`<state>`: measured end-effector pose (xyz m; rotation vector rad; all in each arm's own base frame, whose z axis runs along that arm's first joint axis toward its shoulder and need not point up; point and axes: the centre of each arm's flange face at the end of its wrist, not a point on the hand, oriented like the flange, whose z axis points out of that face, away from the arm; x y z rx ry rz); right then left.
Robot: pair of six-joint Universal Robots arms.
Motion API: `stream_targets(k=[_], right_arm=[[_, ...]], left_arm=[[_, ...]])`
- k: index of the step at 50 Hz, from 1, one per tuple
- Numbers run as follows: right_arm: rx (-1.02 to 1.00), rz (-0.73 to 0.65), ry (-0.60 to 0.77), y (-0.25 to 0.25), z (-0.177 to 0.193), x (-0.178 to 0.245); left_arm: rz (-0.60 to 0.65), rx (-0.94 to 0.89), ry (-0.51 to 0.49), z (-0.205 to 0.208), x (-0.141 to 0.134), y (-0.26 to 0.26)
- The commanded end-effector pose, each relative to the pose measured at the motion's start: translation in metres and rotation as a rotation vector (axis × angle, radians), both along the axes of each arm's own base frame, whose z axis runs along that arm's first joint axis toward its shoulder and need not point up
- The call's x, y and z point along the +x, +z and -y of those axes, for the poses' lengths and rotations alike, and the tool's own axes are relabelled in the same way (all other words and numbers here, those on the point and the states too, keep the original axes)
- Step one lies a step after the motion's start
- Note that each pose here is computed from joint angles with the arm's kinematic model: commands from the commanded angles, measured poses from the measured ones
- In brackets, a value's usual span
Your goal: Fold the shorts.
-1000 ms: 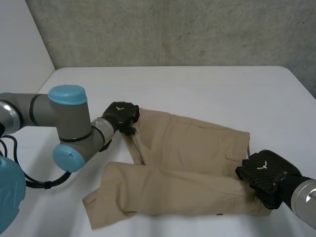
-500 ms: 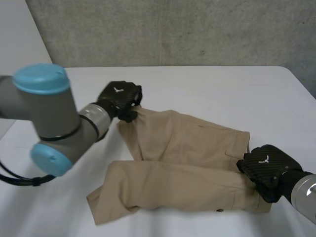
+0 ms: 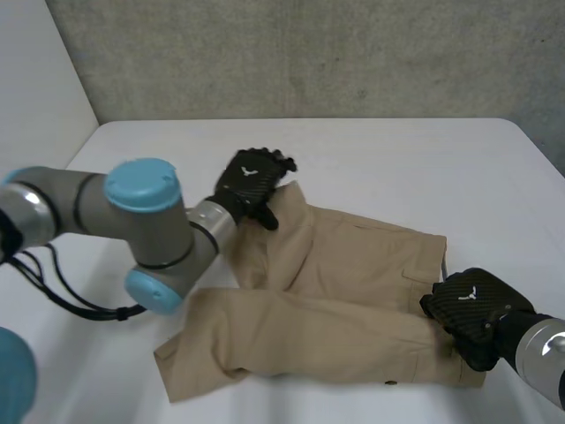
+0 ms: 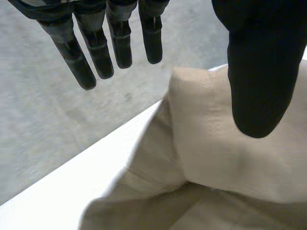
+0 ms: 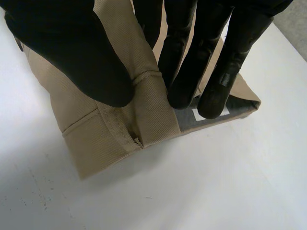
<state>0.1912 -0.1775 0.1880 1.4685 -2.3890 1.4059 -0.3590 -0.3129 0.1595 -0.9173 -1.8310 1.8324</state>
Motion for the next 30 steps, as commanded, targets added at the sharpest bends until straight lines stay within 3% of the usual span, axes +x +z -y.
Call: stream_targets(k=[1, 30], right_arm=[[0.003, -0.001, -0.001, -0.003, 0.001, 0.000], [0.036, -0.008, 0.000, -0.012, 0.002, 0.000]], left_arm=[[0.032, 0.054, 0.138, 0.004, 0.046, 0.014], [0.155, 0.257, 0.229, 0.004, 0.076, -0.021]])
